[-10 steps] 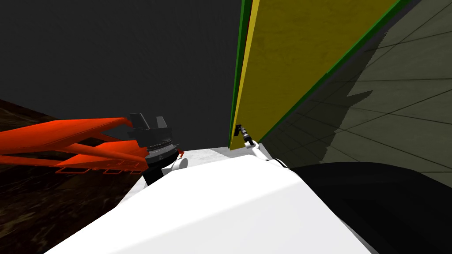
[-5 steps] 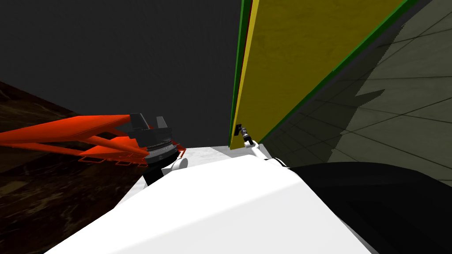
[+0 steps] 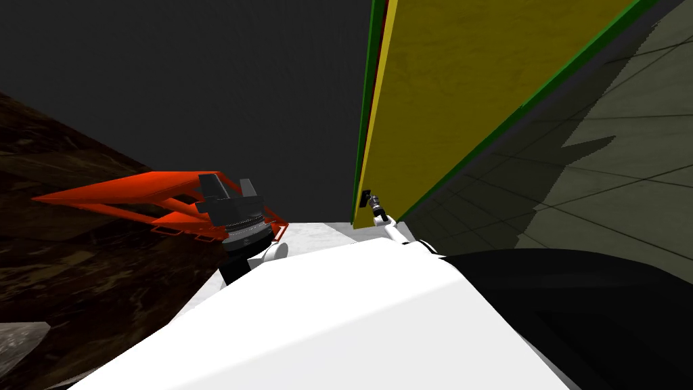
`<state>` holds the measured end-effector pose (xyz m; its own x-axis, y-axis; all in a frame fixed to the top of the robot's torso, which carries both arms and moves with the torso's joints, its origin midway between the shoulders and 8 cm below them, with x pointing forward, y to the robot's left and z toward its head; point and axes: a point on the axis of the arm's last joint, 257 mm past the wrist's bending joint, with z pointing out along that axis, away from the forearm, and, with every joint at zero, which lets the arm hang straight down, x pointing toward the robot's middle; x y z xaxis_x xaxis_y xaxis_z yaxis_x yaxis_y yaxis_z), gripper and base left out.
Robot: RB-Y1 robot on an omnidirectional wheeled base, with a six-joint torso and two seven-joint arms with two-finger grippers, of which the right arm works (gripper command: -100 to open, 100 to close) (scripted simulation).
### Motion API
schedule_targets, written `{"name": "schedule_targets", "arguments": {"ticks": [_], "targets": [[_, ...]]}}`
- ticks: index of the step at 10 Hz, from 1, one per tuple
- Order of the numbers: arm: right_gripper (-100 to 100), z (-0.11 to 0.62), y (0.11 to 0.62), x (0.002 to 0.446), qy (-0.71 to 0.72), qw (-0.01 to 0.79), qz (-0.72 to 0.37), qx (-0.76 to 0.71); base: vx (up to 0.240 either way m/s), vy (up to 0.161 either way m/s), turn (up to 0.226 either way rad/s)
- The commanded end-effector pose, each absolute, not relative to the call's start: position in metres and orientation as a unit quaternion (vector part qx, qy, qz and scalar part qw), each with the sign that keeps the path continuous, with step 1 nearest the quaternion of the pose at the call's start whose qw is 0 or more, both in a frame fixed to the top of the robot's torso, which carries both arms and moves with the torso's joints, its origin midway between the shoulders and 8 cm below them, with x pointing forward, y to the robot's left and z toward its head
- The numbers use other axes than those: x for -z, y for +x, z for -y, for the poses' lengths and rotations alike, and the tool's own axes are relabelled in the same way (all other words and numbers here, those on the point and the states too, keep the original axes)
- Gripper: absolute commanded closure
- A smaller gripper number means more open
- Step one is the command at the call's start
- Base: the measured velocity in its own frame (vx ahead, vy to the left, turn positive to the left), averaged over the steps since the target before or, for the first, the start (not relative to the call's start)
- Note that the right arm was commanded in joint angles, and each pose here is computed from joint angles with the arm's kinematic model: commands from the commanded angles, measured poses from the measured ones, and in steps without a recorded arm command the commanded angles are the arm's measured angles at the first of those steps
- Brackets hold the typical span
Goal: Pull the door open
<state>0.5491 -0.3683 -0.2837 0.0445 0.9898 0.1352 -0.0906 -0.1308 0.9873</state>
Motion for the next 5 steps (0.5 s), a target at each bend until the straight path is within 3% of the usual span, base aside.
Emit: {"name": "schedule_targets", "arguments": {"ticks": [1,5], "targets": [[100,0.3604,0.5549,0.2768,0.535,0.479,-0.405,-0.566,-0.068,-0.035,0.094],[100,0.364,0.5585,0.2775,0.566,0.446,-0.363,-0.591,-0.049,-0.03,0.078]]}}
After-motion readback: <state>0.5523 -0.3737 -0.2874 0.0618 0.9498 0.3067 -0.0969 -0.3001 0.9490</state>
